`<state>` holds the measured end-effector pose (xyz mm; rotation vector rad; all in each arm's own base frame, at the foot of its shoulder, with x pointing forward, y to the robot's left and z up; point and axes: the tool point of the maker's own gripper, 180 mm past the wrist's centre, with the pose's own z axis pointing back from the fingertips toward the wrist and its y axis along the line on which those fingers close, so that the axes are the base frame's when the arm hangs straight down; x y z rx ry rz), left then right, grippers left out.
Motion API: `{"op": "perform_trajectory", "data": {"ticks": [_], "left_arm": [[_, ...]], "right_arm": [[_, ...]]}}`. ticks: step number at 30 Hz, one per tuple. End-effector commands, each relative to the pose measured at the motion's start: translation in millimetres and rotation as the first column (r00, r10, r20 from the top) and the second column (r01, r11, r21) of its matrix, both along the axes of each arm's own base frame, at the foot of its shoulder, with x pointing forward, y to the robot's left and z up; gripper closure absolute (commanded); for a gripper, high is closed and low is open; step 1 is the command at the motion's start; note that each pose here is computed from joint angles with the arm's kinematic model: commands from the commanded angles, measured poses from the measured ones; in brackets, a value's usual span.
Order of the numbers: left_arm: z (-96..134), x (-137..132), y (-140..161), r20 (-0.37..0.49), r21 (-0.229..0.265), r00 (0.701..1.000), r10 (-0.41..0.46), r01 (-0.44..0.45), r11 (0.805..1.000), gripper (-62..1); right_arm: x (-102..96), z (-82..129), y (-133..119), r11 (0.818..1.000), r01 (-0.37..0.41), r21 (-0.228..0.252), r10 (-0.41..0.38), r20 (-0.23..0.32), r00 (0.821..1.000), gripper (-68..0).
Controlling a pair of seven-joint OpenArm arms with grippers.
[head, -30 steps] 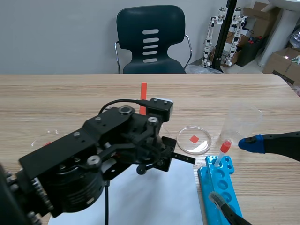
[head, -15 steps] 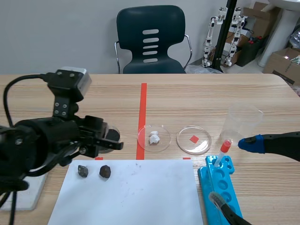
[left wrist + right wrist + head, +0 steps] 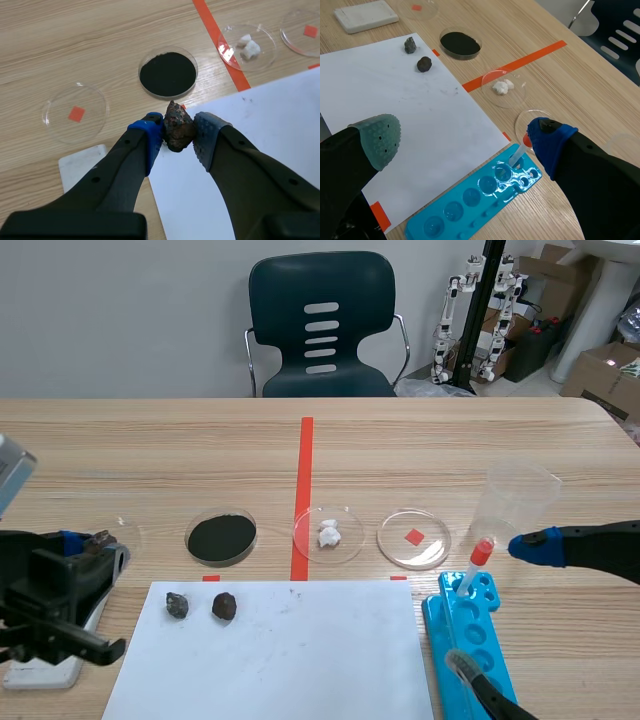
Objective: Pick up the right mineral with the left hand
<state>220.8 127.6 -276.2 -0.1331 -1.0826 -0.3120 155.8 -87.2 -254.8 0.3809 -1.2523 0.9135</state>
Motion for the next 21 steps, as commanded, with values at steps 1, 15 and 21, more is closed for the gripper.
{"op": "perform_trajectory", "data": {"ticks": [1,15,21], "left_arm": [[10.2,0.1,1.2,0.035,-0.017,0.999,0.007,-0.006,1.000,-10.0],[28.8,-29.1,35.8,0.073,-0.065,0.997,-0.008,0.013,0.998,-10.0],[36.6,-41.9,30.2,0.110,-0.085,0.992,-0.065,0.074,0.994,-10.0]], "right_arm": [[1.1,4.3,1.5,1.000,0.002,0.019,-0.002,0.008,1.000,-52.9],[1.1,4.3,1.5,1.000,0.002,0.019,-0.002,0.008,1.000,-52.9],[1.1,4.3,1.5,1.000,0.002,0.019,-0.002,0.008,1.000,-52.9]]}}
